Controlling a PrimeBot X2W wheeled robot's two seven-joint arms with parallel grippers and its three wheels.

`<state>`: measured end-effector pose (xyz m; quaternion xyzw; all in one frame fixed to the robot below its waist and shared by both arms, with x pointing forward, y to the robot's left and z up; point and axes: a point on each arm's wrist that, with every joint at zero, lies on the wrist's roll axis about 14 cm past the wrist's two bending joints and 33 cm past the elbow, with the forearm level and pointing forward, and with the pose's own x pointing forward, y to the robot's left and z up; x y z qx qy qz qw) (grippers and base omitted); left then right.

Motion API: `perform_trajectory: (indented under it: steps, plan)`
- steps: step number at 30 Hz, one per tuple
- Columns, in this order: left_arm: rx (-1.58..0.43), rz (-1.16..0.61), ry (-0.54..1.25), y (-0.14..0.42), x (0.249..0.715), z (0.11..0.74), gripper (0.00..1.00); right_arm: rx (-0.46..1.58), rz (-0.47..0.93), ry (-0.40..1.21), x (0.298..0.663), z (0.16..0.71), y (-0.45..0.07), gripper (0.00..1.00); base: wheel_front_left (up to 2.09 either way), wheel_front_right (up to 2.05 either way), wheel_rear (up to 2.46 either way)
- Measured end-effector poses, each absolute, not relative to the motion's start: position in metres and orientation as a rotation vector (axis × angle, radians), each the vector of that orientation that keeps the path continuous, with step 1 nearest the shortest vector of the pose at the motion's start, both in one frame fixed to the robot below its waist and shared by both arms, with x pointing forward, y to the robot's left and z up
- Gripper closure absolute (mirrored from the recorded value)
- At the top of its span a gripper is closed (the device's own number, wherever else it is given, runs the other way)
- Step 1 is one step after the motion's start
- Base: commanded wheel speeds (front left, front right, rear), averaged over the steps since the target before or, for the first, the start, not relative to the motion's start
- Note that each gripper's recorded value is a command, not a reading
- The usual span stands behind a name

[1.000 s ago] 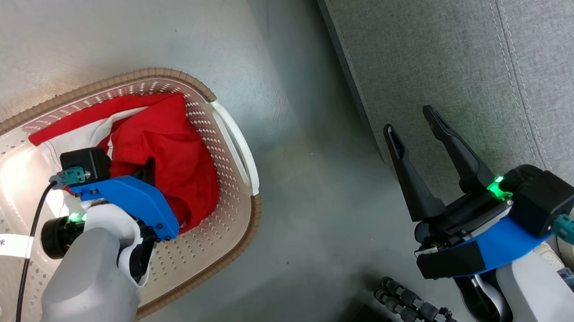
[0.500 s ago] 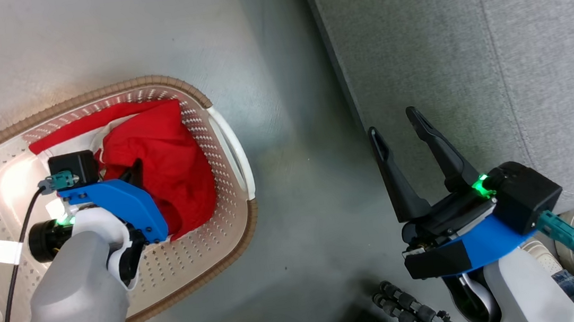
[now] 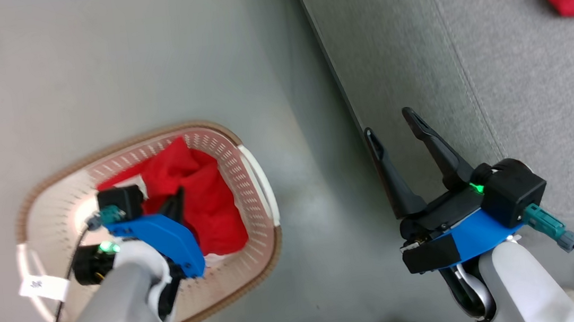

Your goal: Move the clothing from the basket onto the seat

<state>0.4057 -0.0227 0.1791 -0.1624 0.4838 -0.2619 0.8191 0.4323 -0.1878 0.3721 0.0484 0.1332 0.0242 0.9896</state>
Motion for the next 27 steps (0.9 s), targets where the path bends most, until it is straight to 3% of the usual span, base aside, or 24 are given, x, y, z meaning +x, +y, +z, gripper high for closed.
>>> perform_trajectory:
  steps: [13, 27]
  plan:
    - [-0.342, -0.601, 0.77, -0.014, 0.402, 0.285, 1.0, 0.109, 0.096, 0.145, 0.421, 0.43, -0.169, 0.0, 0.0, 0.0, 0.0]
    - [-0.215, -0.74, 0.358, -0.013, 0.413, 0.431, 1.0, 0.113, 0.204, 0.064, 0.388, 0.482, -0.131, 0.0, 0.0, 0.0, 0.0]
